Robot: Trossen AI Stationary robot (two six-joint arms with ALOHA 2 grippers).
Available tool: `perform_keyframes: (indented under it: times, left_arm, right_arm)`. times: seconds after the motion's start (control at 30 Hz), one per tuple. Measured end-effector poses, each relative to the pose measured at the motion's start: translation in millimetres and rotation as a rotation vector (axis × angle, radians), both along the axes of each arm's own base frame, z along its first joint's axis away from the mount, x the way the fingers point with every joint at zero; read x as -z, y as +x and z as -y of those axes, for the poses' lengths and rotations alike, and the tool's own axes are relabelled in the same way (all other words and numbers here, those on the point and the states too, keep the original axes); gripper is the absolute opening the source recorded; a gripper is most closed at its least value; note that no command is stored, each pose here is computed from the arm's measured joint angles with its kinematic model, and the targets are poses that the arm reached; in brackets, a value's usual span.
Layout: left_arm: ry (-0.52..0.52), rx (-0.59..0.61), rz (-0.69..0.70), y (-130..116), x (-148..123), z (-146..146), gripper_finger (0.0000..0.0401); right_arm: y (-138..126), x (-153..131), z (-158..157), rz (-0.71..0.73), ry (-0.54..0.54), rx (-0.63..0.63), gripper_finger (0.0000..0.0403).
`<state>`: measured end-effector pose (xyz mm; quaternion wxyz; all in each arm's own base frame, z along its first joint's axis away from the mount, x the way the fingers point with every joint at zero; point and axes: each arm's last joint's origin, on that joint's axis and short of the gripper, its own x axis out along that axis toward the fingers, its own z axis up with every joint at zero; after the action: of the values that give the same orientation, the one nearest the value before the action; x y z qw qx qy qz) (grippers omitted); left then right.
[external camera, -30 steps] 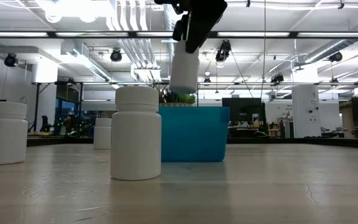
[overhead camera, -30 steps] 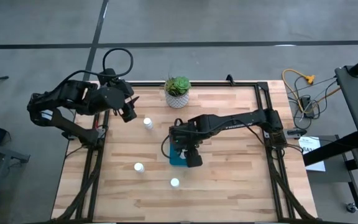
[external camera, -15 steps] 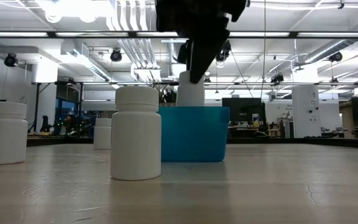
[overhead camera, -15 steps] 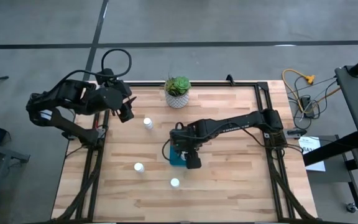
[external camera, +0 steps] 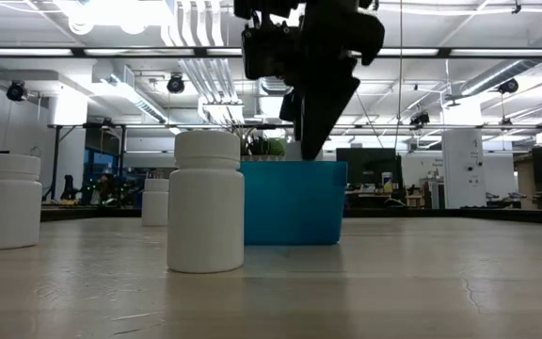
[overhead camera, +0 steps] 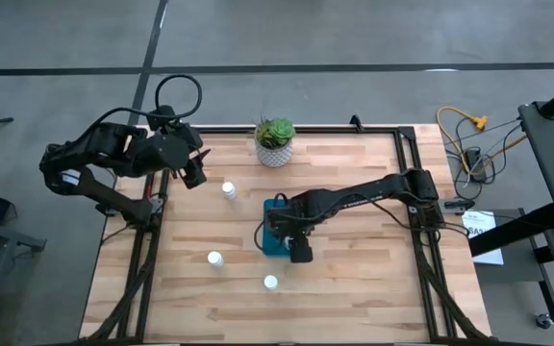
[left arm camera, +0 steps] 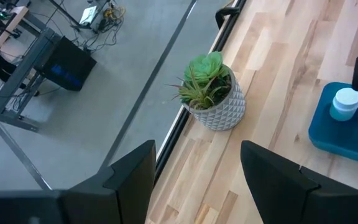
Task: Pick and place pill bottles into a basket
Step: Put the white medicine bottle into the blue bin
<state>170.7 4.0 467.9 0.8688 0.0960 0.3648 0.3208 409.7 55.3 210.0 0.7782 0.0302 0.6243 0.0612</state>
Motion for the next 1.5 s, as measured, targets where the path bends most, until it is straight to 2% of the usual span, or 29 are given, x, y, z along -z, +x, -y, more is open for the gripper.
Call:
perform_keyframes:
  times: [0.33,0.53,0.73,0.9,1.1,1.33,1.5]
  left_arm:
    - [0.000,0.000,-0.001,0.0,0.0,0.0,0.0219]
    - [0.000,0.000,-0.001,0.0,0.0,0.0,0.0219]
    - [0.000,0.000,-0.001,0.0,0.0,0.0,0.0219]
    - [0.000,0.000,-0.001,0.0,0.0,0.0,0.0219]
    - [0.001,0.000,-0.001,0.0,0.0,0.0,0.0219]
    - [0.000,0.000,-0.001,0.0,0.0,0.0,0.0219]
    - [0.000,0.000,-0.001,0.0,0.0,0.0,0.0219]
  right_arm:
    - [-5.2,16.2,0.8,-0.030,0.002,0.016,0.0149]
    - [-6.0,16.6,0.5,-0.031,0.007,0.011,0.0151]
    - [-6.1,16.8,0.5,-0.032,0.007,0.009,0.0208]
    - [-7.1,13.4,0.8,-0.024,0.007,0.007,0.0226]
    - [-6.1,-0.6,0.7,0.012,0.009,-0.005,0.0221]
    - [-9.4,-32.8,1.1,0.087,0.015,-0.010,0.0219]
    - [-18.5,-60.9,5.3,0.168,-0.018,0.008,0.0219]
